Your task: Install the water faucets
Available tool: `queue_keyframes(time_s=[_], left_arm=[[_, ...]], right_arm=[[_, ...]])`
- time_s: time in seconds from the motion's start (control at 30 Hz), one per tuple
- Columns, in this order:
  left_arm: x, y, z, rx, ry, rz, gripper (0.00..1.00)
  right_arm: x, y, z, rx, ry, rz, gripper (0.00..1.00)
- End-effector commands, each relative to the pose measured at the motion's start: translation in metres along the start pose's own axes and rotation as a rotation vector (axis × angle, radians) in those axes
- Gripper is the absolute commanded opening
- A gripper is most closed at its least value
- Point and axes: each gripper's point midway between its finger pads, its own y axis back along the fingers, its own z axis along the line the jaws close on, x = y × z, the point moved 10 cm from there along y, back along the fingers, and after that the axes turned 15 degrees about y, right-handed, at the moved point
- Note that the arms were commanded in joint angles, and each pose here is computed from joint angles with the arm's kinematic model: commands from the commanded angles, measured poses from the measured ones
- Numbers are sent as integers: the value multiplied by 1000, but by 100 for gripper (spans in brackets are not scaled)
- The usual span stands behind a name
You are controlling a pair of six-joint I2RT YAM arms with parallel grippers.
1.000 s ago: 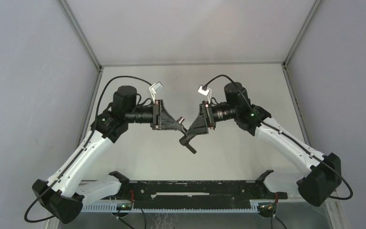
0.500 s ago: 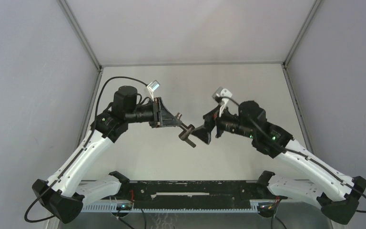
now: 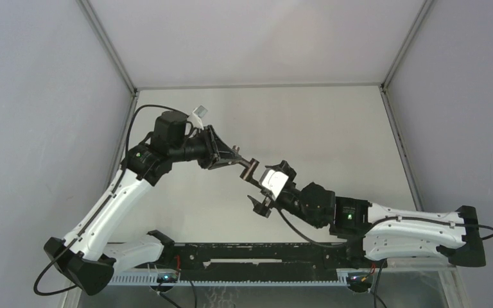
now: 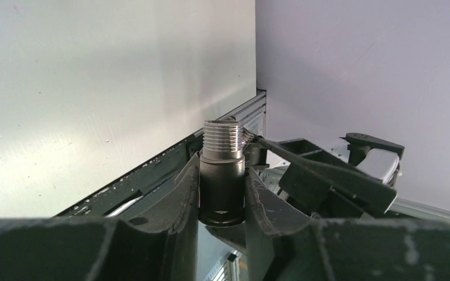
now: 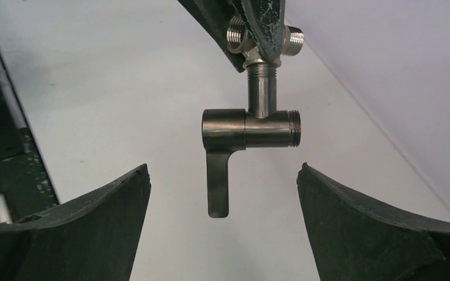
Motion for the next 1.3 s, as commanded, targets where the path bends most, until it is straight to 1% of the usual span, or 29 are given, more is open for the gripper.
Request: queue_keyframes(time_s=[0.0, 0.17, 0.23, 0.4, 0.53, 0.6, 0.77, 0.87, 0.93, 1.03, 1.17, 1.2, 1.27], left_arm=[[-1, 10, -29, 118, 25, 10, 0], [-2, 5, -28, 107, 67, 28, 0], [-2, 4, -27, 119, 77, 35, 0], [-3, 2, -29, 135, 80, 52, 0], [-3, 0, -29, 140, 75, 81, 0], [-3, -1, -29, 139, 75, 93, 0], [-4, -2, -25, 131, 74, 79, 0], [-3, -3, -22, 125, 76, 80, 0], [-3, -3, -21, 125, 77, 83, 0], [-3, -1, -22, 130, 74, 77, 0], [-3, -1, -24, 136, 69, 84, 0], [-3, -2, -24, 136, 70, 86, 0], [-4, -3, -23, 133, 73, 90, 0]], right_arm=[[-4, -7, -6, 206, 104, 18, 100], [-5, -16, 0, 248, 117, 44, 99], [-5, -21, 2, 308, 147, 69, 99], [0, -38, 12, 464, 335, 190, 100], [4, -48, 24, 490, 450, 236, 100], [3, -50, 25, 540, 470, 243, 99], [2, -54, 24, 617, 529, 253, 92], [0, -54, 23, 625, 514, 229, 81], [-2, -52, 22, 613, 493, 208, 70], [-4, -48, 20, 567, 460, 175, 57], [-5, -43, 18, 525, 409, 140, 35], [-6, -42, 17, 519, 394, 132, 33], [-6, -39, 15, 510, 365, 123, 32]])
